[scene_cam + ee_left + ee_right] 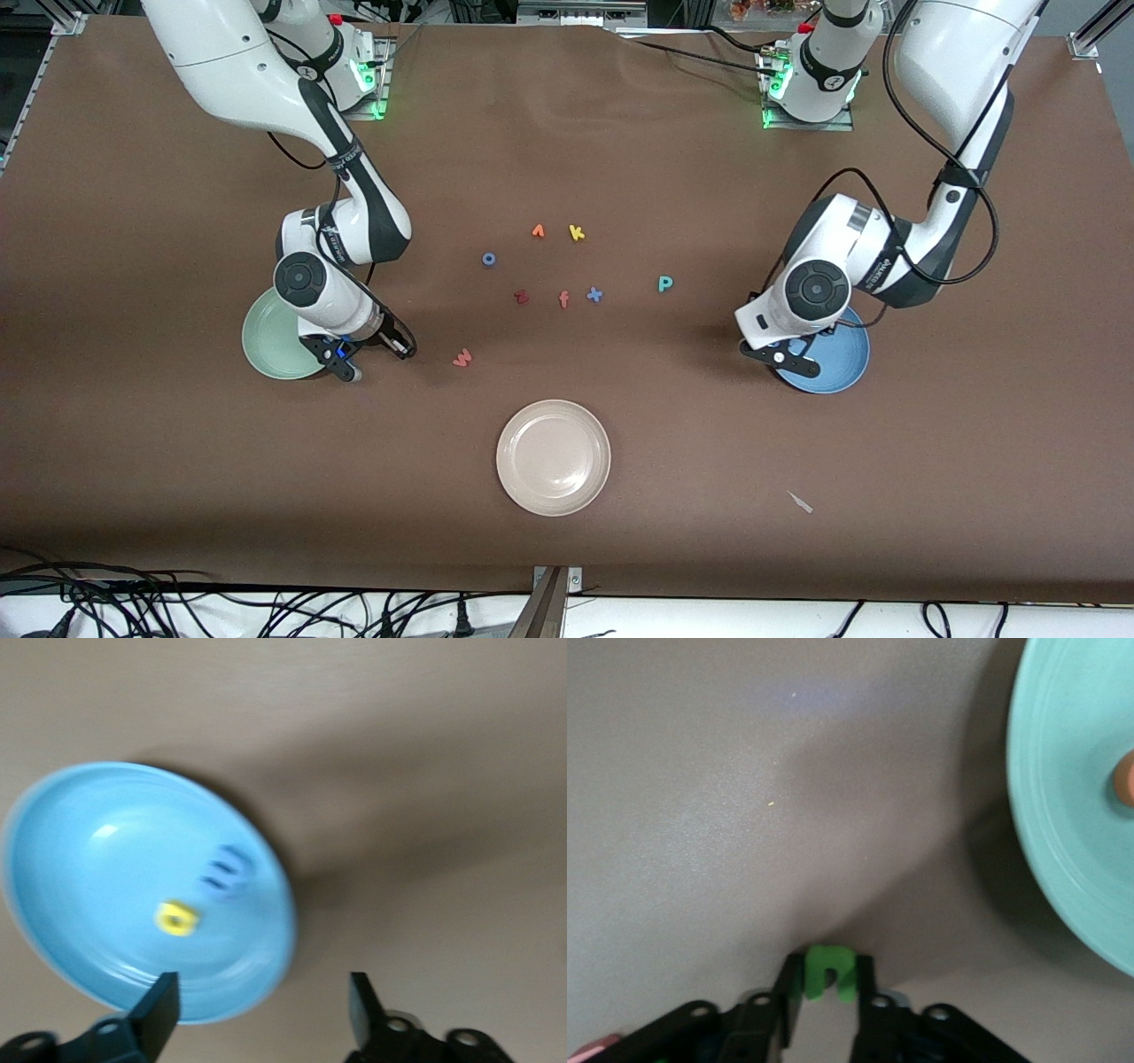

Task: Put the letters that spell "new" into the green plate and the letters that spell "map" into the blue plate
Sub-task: 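Drop the blue letter on the blue plate while the right gripper places the green letter, then drop the teal letter on the blue plate while the right gripper grasps the pink letter, then carry the pink letter to the green plate while the left gripper returns to rest, then release the pink letter on the green plate and withdraw the right gripper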

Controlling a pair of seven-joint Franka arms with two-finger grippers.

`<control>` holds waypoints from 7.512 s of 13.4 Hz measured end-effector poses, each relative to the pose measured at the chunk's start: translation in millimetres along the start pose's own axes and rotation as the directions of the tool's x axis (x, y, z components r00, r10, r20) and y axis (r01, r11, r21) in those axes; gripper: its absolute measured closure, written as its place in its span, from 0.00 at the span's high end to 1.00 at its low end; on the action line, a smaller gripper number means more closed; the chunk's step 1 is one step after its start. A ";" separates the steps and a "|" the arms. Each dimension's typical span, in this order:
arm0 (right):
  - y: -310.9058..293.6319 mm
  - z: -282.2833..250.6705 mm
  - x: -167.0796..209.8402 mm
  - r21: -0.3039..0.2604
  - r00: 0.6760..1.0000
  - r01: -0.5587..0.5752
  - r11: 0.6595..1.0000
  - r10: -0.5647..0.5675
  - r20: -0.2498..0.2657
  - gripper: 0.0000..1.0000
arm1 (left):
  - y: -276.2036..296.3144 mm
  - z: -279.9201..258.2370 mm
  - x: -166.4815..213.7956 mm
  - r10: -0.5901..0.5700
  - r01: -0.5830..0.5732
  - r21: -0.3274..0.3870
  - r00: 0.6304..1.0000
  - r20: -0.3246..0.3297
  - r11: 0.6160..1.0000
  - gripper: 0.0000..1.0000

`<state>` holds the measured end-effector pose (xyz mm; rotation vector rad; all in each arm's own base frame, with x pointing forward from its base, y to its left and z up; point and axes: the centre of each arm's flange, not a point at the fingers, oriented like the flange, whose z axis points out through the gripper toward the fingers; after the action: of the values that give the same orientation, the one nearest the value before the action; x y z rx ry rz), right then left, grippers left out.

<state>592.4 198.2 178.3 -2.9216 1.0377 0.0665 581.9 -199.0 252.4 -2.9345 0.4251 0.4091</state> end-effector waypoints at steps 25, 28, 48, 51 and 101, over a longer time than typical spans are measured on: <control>131.4 -76.5 85.2 -0.083 0.872 0.490 0.868 -0.486 0.063 0.57 | 160.8 58.7 -6.4 -0.175 0.179 -0.086 0.983 0.057 0.980 0.28; 105.8 -107.3 91.9 -0.024 0.894 0.443 0.896 -0.440 0.086 0.91 | 116.6 8.9 -4.5 -0.122 0.125 -0.036 0.988 0.093 0.991 0.28; -104.0 -17.3 -50.5 0.031 1.000 0.001 1.000 -0.001 0.011 1.00 | -93.8 -72.8 -4.7 0.137 -0.136 -0.025 0.990 0.026 0.990 1.00; -106.6 -3.8 -59.9 0.022 1.000 0.015 1.000 -0.015 0.011 0.96 | -94.0 -143.0 -24.9 0.116 -0.115 -0.025 0.993 0.030 0.993 1.00; 37.9 -306.9 53.1 -0.107 0.812 0.552 0.827 -0.504 0.294 1.00 | -167.3 -277.5 -178.0 -0.206 0.172 -0.170 0.955 -0.212 0.970 1.00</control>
<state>618.0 119.2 480.9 -3.1350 0.1585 0.5301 535.5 -45.5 585.6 -3.1442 0.1392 0.0812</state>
